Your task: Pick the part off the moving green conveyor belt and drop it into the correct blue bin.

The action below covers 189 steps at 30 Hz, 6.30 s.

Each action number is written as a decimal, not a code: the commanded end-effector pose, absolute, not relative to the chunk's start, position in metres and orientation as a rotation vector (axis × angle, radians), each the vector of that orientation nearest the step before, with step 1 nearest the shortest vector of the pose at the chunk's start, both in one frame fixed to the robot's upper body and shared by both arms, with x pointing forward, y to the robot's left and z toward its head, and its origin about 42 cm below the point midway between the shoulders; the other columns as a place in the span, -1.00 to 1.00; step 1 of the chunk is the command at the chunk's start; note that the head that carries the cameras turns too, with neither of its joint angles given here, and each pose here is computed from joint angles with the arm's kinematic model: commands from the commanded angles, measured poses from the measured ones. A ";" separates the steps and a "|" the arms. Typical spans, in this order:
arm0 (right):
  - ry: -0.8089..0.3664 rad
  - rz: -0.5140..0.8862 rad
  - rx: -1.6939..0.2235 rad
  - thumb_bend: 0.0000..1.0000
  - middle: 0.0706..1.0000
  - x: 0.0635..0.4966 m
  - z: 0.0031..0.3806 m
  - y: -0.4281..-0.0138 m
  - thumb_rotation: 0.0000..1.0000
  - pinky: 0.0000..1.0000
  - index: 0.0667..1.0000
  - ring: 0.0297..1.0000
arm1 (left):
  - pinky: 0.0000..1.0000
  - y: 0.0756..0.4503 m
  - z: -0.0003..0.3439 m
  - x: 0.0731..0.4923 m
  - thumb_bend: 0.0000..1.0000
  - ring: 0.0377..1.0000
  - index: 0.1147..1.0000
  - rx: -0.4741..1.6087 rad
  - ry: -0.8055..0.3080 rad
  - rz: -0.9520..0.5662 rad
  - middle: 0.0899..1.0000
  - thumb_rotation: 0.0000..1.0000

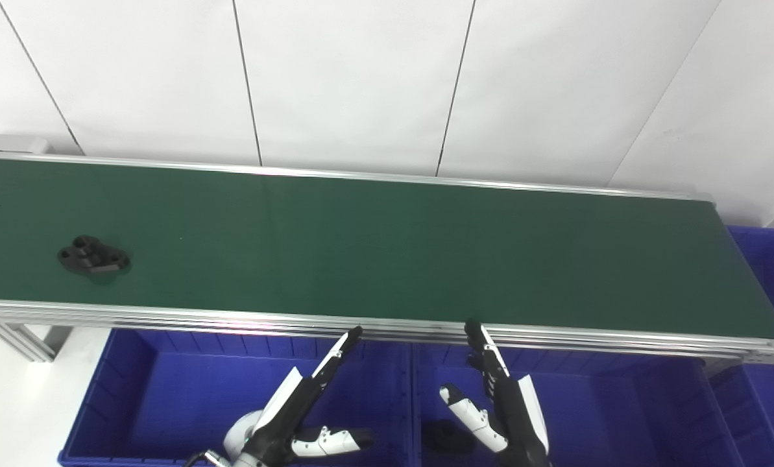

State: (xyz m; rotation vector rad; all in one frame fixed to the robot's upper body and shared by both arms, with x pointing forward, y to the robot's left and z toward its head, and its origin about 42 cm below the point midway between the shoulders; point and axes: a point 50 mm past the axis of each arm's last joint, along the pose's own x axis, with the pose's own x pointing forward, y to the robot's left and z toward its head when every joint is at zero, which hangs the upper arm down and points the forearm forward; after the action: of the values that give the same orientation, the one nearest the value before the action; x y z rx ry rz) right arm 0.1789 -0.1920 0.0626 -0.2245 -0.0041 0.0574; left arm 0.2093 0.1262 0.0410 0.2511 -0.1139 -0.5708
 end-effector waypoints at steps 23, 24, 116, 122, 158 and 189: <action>-0.010 0.080 -0.263 0.65 0.93 0.175 0.066 -0.212 0.58 0.81 0.95 0.89 | 1.00 0.114 0.046 0.212 0.61 1.00 1.00 0.212 -0.138 -0.484 1.00 0.49; -0.011 0.083 -0.263 0.65 0.93 0.175 0.066 -0.212 0.58 0.81 0.95 0.90 | 1.00 0.114 0.045 0.213 0.59 1.00 1.00 0.202 -0.135 -0.481 1.00 0.50; -0.350 -0.074 -0.321 0.65 0.74 0.199 0.111 -0.248 0.25 0.63 0.81 0.67 | 0.83 0.108 0.026 0.222 0.53 0.96 1.00 0.256 -0.111 -0.486 1.00 0.79; -0.354 -0.040 -0.390 0.60 0.68 0.237 0.152 -0.233 0.13 0.58 0.80 0.66 | 0.90 0.120 0.024 0.231 0.55 1.00 1.00 0.311 -0.095 -0.507 1.00 0.91; -0.195 0.244 -0.871 0.69 0.61 0.407 0.228 -0.153 -0.05 0.33 0.69 0.51 | 0.95 0.126 0.030 0.216 0.52 1.00 1.00 0.377 -0.113 -0.546 1.00 1.00; 0.035 0.476 -1.103 0.77 0.74 0.447 0.187 -0.118 -0.33 0.46 0.70 0.68 | 0.98 0.121 0.037 0.194 0.42 1.00 1.00 0.306 -0.152 -0.507 1.00 1.00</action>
State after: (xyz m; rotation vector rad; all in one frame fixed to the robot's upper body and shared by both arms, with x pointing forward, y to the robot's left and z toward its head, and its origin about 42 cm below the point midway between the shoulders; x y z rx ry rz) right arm 0.4400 -0.1208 0.1691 -1.0784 0.0869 0.4929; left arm 0.1910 0.1259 0.0252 0.3286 -0.0751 -0.5187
